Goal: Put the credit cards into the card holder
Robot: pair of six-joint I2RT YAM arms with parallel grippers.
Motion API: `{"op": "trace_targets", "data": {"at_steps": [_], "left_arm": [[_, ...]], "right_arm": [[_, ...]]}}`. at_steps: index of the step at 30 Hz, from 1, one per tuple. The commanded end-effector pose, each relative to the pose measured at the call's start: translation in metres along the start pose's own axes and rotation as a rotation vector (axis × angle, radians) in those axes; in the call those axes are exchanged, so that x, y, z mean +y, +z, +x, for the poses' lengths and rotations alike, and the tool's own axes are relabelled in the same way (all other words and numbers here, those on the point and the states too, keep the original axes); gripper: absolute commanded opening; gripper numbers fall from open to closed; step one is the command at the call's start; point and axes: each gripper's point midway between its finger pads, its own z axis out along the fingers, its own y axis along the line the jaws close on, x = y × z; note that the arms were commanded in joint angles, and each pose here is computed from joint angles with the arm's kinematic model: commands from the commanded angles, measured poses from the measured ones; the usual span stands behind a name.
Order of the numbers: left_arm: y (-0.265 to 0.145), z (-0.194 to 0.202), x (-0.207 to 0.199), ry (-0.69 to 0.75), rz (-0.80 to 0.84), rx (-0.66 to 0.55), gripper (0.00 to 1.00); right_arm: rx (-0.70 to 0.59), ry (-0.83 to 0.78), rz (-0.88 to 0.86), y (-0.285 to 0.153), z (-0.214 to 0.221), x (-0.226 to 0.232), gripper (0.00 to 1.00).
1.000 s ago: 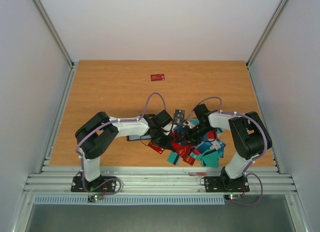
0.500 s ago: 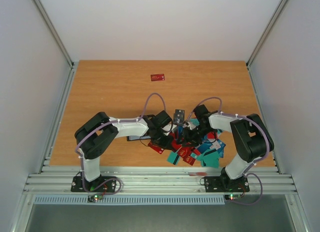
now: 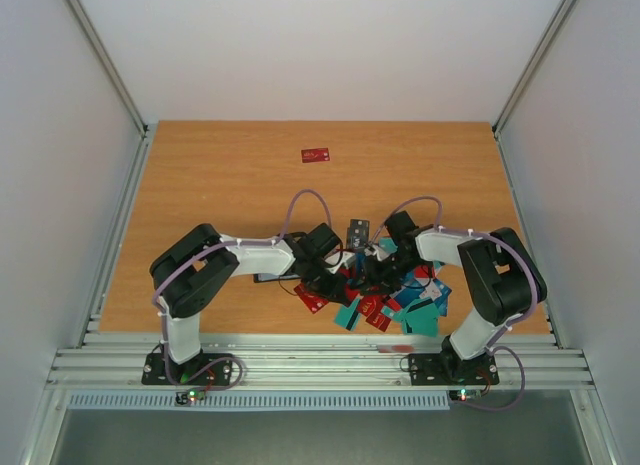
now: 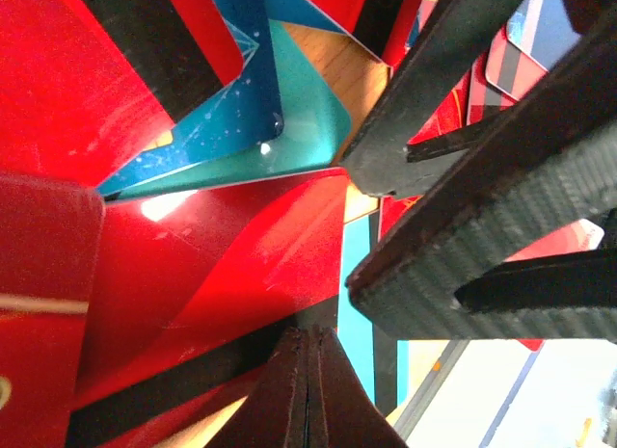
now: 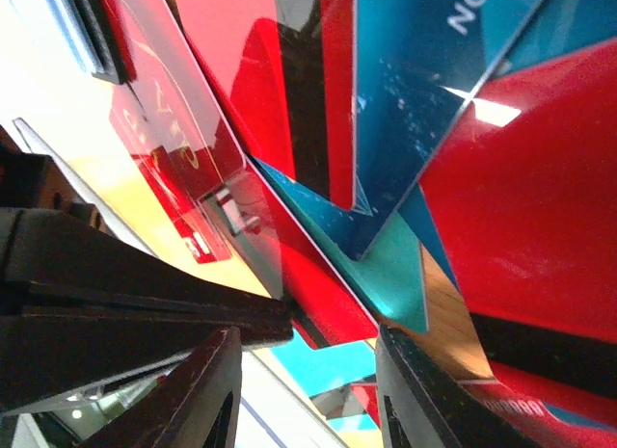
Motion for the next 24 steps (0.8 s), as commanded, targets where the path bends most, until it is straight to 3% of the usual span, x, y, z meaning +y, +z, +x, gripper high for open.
{"op": "trace_targets", "data": {"at_steps": [1, 6, 14, 19, 24], "left_arm": [[0.020, 0.020, 0.032, -0.038, -0.048, 0.052, 0.00], [0.018, 0.020, 0.032, -0.046, -0.025, 0.040, 0.00], [-0.025, 0.011, 0.003, -0.029, -0.010, -0.074, 0.00], [-0.061, 0.009, -0.002, -0.044, -0.084, -0.154, 0.01], [-0.072, 0.015, 0.019, -0.067, -0.205, -0.160, 0.01]], "right_arm": [[0.001, -0.022, -0.082, 0.010, 0.001, 0.010, 0.39], [0.011, -0.020, -0.157, 0.012, 0.005, 0.017, 0.33], [0.024, -0.007, -0.199, 0.010, 0.016, 0.021, 0.29], [-0.016, -0.045, -0.166, -0.002, 0.010, 0.031, 0.29], [-0.080, -0.093, -0.098, -0.016, -0.008, 0.040, 0.32]]}}
